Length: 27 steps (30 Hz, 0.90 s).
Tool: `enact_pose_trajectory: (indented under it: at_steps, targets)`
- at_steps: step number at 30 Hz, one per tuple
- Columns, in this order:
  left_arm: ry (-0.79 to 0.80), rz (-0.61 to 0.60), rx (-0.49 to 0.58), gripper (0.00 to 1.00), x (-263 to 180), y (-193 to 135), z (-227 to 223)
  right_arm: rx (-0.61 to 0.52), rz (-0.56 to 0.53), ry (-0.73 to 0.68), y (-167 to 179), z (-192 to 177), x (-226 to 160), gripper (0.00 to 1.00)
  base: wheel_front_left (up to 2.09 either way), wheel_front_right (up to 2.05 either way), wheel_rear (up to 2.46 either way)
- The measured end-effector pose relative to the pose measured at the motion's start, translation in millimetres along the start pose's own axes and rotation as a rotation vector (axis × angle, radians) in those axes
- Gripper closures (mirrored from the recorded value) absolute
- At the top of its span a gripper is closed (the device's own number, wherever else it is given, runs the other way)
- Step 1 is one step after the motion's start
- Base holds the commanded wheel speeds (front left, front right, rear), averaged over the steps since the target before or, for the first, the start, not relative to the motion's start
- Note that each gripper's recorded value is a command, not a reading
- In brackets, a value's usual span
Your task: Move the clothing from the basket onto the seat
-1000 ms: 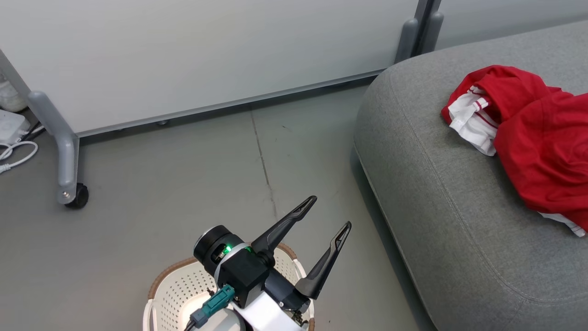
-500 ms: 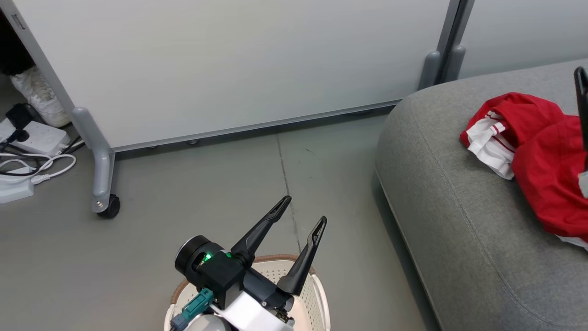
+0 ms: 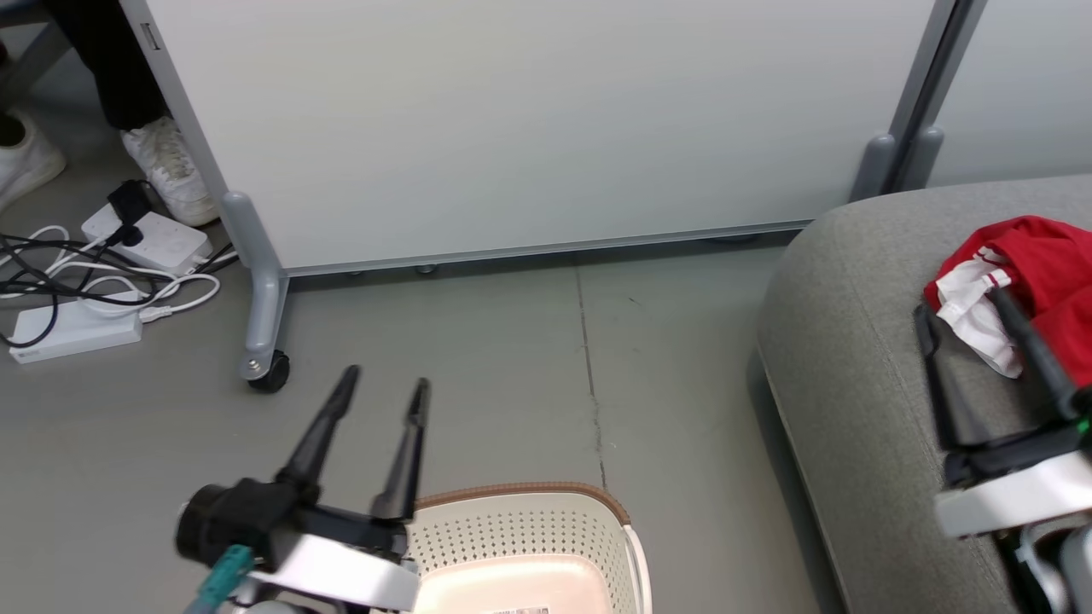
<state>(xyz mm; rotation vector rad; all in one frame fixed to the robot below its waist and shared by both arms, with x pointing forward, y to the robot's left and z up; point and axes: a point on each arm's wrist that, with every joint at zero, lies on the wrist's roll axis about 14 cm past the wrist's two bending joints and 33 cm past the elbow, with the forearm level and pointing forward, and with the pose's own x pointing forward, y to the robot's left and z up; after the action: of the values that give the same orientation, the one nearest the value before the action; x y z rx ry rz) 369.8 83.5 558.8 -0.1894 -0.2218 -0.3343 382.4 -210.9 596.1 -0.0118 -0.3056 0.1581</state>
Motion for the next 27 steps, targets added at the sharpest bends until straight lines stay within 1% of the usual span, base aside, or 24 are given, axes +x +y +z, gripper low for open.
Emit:
enact_pose_trajectory:
  at_steps: [3,8,13,17,21,27]
  targets:
    - [0.001,0.103,0.001,0.00,-8.7,25.5,0.7,0.038,0.004,0.029,16.1,-14.0,-4.2,0.00,0.00,0.00,0.00]
    - [0.044,0.163,0.007,0.00,-23.1,38.9,-11.6,0.079,-0.003,0.082,35.0,-35.8,-11.0,0.00,0.00,0.00,0.00]
    - [0.108,0.197,0.005,0.00,-36.0,46.0,-30.4,0.101,-0.004,0.141,50.9,-56.2,-20.2,0.00,0.00,0.00,0.00]
    - [0.150,0.208,-0.001,0.00,-41.5,47.8,-43.2,0.116,-0.035,0.160,49.9,-63.2,-24.7,0.00,0.00,0.00,0.00]
    - [0.198,0.221,0.003,0.00,-49.3,49.4,-57.2,0.112,-0.036,0.192,53.6,-72.6,-29.7,0.00,0.00,0.00,0.00]
    - [0.222,0.225,-0.004,0.00,-51.4,48.9,-64.4,0.123,-0.036,0.207,57.5,-77.6,-31.5,0.00,0.00,0.00,0.00]
